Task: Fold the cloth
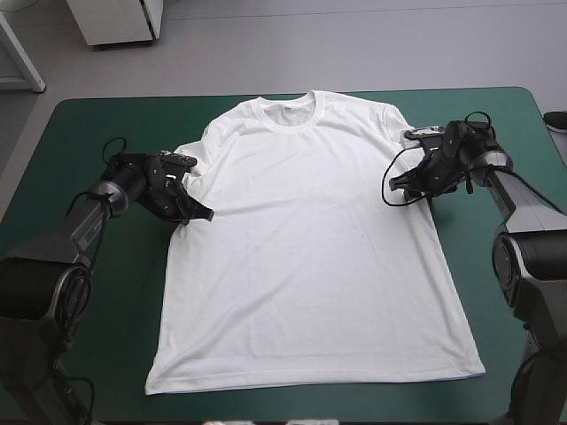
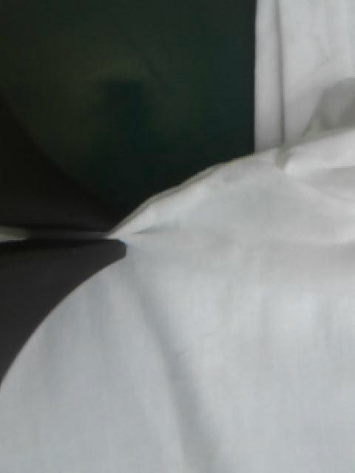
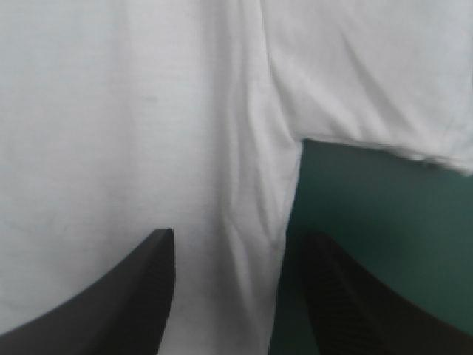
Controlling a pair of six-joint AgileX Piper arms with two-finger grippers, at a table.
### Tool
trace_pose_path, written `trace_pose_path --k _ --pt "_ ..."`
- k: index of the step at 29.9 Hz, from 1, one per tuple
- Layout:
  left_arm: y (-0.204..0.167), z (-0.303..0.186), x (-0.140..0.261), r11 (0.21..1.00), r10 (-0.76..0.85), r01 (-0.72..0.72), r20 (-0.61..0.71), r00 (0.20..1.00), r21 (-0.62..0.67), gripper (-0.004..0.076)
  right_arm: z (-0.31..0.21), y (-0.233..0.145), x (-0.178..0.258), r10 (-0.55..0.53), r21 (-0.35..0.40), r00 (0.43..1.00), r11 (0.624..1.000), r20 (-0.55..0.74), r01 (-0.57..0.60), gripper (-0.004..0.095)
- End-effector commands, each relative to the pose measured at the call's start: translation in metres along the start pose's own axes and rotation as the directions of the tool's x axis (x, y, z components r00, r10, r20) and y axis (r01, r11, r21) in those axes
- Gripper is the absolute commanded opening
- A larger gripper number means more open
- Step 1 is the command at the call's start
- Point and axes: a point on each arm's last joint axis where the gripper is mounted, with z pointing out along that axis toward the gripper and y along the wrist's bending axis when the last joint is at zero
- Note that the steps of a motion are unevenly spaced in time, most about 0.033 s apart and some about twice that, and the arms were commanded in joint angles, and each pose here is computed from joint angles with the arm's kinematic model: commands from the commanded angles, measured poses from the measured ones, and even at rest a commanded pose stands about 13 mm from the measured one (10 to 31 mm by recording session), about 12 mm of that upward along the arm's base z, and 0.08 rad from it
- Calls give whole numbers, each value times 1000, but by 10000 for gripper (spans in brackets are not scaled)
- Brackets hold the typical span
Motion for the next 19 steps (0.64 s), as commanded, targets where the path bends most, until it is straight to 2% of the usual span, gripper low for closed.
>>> trace_pose_path --k 1,4,6,13,19 --pt "-3 -26 -10 1000 7 -7 96 995 -5 -9 -24 -2 -10 -9 10 996 1000 86 8 499" --pt "-3 -26 -10 1000 9 -8 96 995 -5 -9 -18 -2 -8 -4 1 998 1000 60 4 484" --pt "-3 -26 -10 1000 11 -10 96 995 -5 -9 -15 -2 -7 -2 -5 999 1000 39 3 425" --pt "-2 -26 -13 1000 11 -10 124 992 -12 -9 1 0 0 7 -51 999 999 -53 -10 -20" --pt "-1 -27 -15 1000 11 -9 143 990 -17 -9 3 6 1 16 -123 998 992 -62 -24 -13"
